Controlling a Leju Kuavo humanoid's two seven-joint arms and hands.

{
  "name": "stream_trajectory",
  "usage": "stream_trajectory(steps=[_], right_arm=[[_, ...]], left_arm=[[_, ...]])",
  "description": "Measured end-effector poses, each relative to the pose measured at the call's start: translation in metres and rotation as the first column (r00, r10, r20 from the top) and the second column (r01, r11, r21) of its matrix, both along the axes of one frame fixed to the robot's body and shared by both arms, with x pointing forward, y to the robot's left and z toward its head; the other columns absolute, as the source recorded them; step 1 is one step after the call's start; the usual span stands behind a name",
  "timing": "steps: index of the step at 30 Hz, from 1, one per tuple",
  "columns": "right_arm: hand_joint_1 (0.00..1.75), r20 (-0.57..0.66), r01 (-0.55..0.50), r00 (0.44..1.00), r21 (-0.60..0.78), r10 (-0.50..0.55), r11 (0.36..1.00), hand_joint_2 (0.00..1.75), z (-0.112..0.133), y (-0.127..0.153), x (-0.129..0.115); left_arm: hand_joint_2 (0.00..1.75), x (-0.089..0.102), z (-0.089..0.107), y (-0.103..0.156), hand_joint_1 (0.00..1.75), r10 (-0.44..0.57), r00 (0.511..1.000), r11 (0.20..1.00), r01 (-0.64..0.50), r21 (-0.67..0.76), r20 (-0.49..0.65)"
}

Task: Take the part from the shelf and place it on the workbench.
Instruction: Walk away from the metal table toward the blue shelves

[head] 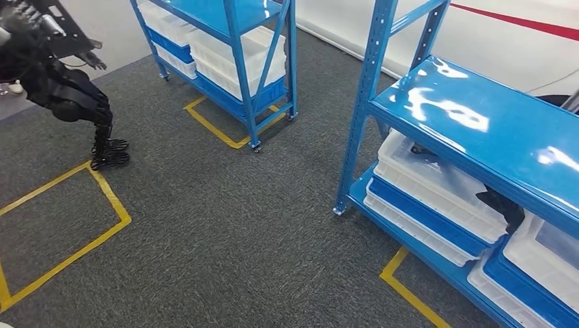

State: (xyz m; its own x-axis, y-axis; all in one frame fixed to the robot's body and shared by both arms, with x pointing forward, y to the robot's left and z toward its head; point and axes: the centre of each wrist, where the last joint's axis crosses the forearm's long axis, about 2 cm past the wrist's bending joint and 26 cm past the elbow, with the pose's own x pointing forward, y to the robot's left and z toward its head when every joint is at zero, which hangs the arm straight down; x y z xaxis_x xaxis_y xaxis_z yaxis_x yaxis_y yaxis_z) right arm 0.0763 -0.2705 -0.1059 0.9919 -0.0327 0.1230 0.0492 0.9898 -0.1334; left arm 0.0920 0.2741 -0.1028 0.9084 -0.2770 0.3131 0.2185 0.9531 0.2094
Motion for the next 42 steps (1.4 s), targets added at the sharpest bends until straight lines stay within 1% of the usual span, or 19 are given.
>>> stream_trajectory(steps=[4,8,18,23,28,31,38,42], right_arm=[[0.00,-0.012,0.009,1.000,0.003,-0.008,1.000,0.00,0.000,0.000,0.001],[0.00,-0.040,0.021,0.999,0.003,-0.020,1.000,0.00,0.000,-0.001,-0.002],[0.00,-0.022,0.045,0.999,0.001,-0.045,0.999,0.00,0.000,-0.002,0.000],[0.00,-0.011,0.055,0.998,-0.001,-0.055,0.998,0.00,0.000,-0.003,-0.002],[0.00,-0.002,0.062,0.998,0.000,-0.062,0.998,0.00,0.000,-0.004,0.000],[0.00,-0.007,0.063,0.998,0.000,-0.063,0.998,0.00,0.000,-0.004,-0.001],[0.00,-0.025,0.066,0.998,0.002,-0.066,0.998,0.00,0.000,-0.003,-0.002],[0.00,-0.026,0.071,0.997,0.003,-0.071,0.998,0.00,0.000,-0.004,0.000]], left_arm=[[0.00,0.004,0.001,0.000,0.00,-0.011,1.000,1.000,0.011,0.004,0.001],[0.00,0.008,0.002,0.001,0.00,-0.014,1.000,1.000,0.014,0.014,0.010],[0.00,0.000,0.000,0.004,0.00,-0.021,1.000,0.999,0.021,0.025,-0.011],[0.00,0.002,0.000,0.008,0.00,-0.029,1.000,0.999,0.030,0.035,-0.005],[0.00,-0.002,-0.001,0.016,0.00,-0.018,1.000,0.999,0.019,0.051,-0.024],[0.00,-0.001,0.000,0.018,0.00,-0.020,1.000,0.998,0.020,0.054,-0.016],[0.00,0.005,0.001,0.016,0.00,-0.025,1.000,0.999,0.025,0.048,0.003],[0.00,-0.001,0.000,0.015,0.00,-0.025,1.000,0.999,0.025,0.045,-0.009]])
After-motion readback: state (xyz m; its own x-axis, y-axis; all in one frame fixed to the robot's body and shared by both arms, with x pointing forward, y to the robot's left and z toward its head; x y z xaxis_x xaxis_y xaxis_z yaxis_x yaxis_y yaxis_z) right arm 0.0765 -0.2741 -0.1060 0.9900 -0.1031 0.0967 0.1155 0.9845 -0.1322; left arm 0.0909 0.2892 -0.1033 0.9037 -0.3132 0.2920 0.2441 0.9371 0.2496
